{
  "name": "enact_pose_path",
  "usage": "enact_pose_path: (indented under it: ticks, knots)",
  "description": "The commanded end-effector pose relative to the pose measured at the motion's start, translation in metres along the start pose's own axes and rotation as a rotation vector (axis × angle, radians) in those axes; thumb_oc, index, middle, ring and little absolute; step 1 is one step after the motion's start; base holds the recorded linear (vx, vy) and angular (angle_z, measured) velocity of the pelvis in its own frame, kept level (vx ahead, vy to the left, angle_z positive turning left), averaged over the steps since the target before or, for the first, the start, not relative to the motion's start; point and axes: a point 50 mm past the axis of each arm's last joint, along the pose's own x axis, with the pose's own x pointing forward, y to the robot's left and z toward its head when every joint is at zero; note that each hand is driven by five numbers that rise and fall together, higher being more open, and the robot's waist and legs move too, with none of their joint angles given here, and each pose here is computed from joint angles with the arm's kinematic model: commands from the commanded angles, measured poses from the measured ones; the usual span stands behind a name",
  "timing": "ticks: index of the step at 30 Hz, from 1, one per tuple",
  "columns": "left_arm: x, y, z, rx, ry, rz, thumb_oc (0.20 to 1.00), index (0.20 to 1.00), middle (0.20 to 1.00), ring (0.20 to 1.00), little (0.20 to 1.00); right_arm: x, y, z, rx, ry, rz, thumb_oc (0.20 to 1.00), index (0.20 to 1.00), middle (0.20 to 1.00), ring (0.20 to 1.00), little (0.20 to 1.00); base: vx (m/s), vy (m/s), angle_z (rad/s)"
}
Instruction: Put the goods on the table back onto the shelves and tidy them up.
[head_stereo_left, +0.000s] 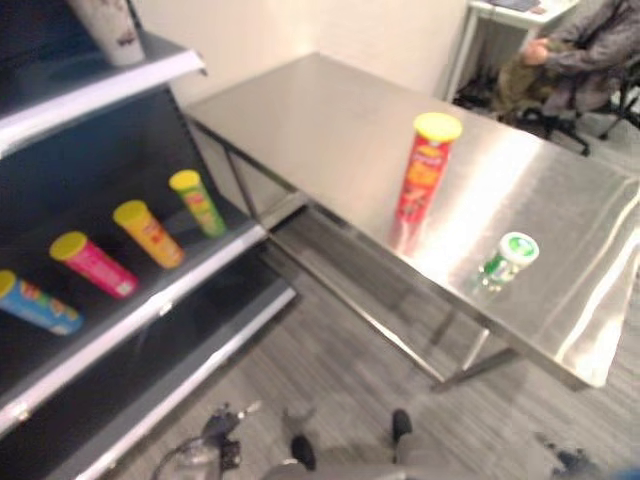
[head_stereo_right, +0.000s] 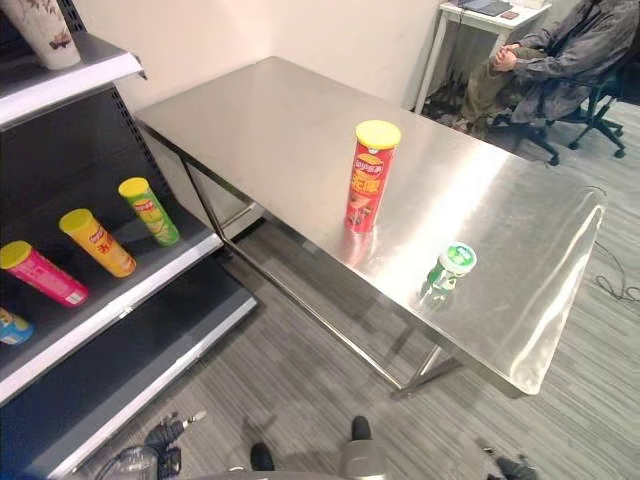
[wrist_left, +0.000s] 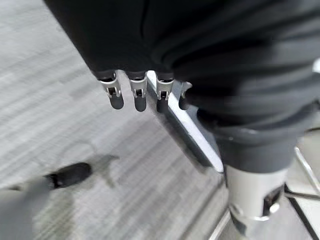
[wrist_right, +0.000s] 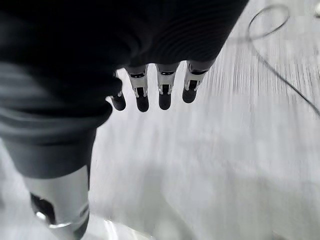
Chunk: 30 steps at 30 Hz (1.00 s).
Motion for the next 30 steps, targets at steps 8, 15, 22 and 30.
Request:
enact_pose_path:
  ticks: [8, 15, 22, 30]
  knots:
    - [-0.001, -0.005, -0.014, 0.042, 0.059, -0.039, 1.000, 1.000, 1.000, 1.000, 1.000, -0.022, -0.129, 0.127, 0.502, -0.534, -0.337, 1.000, 1.000, 1.000, 1.000, 1.000, 0.08, -0.027, -0.10]
    - [-0.003, -0.008, -0.011, 0.077, 0.015, -0.090, 1.000, 1.000, 1.000, 1.000, 1.000, -0.121, -0.054, 0.271, 0.052, -1.228, 0.077, 1.000, 1.000, 1.000, 1.000, 1.000, 0.00, -0.023, -0.04]
    - [-0.007, -0.002, -0.018, 0.039, 0.008, -0.099, 1.000, 1.000, 1.000, 1.000, 1.000, -0.158, -0.015, 0.295, -0.219, -1.360, 0.325, 1.000, 1.000, 1.000, 1.000, 1.000, 0.00, -0.034, 0.21]
    - [-0.010, 0.003, -0.029, 0.015, 0.028, -0.100, 1.000, 1.000, 1.000, 1.000, 1.000, -0.158, -0.002, 0.290, -0.441, -1.289, 0.451, 1.000, 1.000, 1.000, 1.000, 1.000, -0.01, -0.037, 0.13]
